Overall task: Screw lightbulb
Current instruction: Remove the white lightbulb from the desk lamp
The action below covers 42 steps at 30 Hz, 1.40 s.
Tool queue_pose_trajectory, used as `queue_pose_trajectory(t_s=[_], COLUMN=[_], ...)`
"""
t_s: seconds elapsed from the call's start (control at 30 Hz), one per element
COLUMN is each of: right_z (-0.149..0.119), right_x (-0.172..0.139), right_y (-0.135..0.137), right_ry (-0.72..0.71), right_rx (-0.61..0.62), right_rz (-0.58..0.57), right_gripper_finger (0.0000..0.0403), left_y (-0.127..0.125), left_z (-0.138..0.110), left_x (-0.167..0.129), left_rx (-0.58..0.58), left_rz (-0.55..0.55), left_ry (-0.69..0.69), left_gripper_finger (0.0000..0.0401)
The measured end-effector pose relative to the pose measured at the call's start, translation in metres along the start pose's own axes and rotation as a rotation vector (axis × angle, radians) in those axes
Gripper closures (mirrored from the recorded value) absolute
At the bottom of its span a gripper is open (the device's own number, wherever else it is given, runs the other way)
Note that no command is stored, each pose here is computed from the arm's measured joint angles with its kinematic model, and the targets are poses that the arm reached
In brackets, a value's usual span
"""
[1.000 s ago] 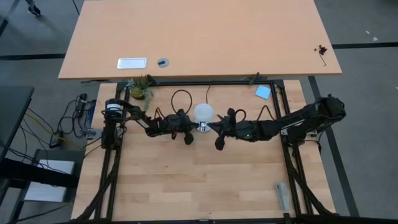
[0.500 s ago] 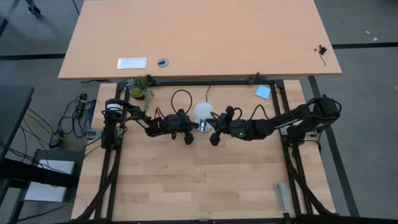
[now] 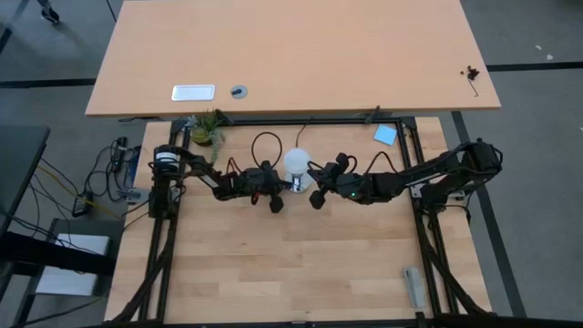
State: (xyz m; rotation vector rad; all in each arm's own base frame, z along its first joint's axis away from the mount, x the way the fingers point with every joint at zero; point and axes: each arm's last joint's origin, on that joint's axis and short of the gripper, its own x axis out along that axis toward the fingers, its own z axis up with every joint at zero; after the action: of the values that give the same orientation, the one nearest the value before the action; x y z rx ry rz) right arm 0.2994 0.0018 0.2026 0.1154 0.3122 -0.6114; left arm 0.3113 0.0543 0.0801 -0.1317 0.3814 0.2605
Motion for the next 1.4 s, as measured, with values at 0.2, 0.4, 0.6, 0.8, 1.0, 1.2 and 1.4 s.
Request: queue_pose_trajectory(t_s=[0.2,0.4,0.6,0.8,1.0,1.2,1.4], right_z=[0.005,0.015,0.018,0.015,0.013,0.012,0.01], right_x=[-0.011,-0.026,-0.032,-0.032,-0.03,-0.025,-0.02], right_y=[-0.005,-0.006,-0.004,0.008,0.015,0.019,0.02], right_ry=[0.027,0.014,0.012,0.029,0.013,-0.012,-0.004], right_rx=[-0.021,-0.02,-0.016,-0.007,-0.004,0.016,0.016], right_rz=[-0.001,0.027,0.075,0.233,0.283,0.324,0.337], right_gripper_finger=[0.0394,0.0394,0.0394,0.0394,0.0394,0.0394,0.0394], left_y=[-0.006,-0.016,-0.024,-0.018,0.005,0.032,0.058], left_z=[0.007,0.022,0.041,0.055,0.058,0.074,0.095], left_x=[-0.008,-0.021,-0.037,-0.06,-0.087,-0.08,-0.066], left_rx=[-0.012,0.003,0.034,0.038,-0.01,0.013,0.024], left_rz=[-0.049,-0.077,-0.089,-0.003,0.062,0.132,0.065], left_ry=[0.039,0.062,0.045,0.025,-0.088,-0.16,-0.191], left_gripper_finger=[0.0401,0.0401,0.0401,0.0401,0.0401,0.0401,0.0401])
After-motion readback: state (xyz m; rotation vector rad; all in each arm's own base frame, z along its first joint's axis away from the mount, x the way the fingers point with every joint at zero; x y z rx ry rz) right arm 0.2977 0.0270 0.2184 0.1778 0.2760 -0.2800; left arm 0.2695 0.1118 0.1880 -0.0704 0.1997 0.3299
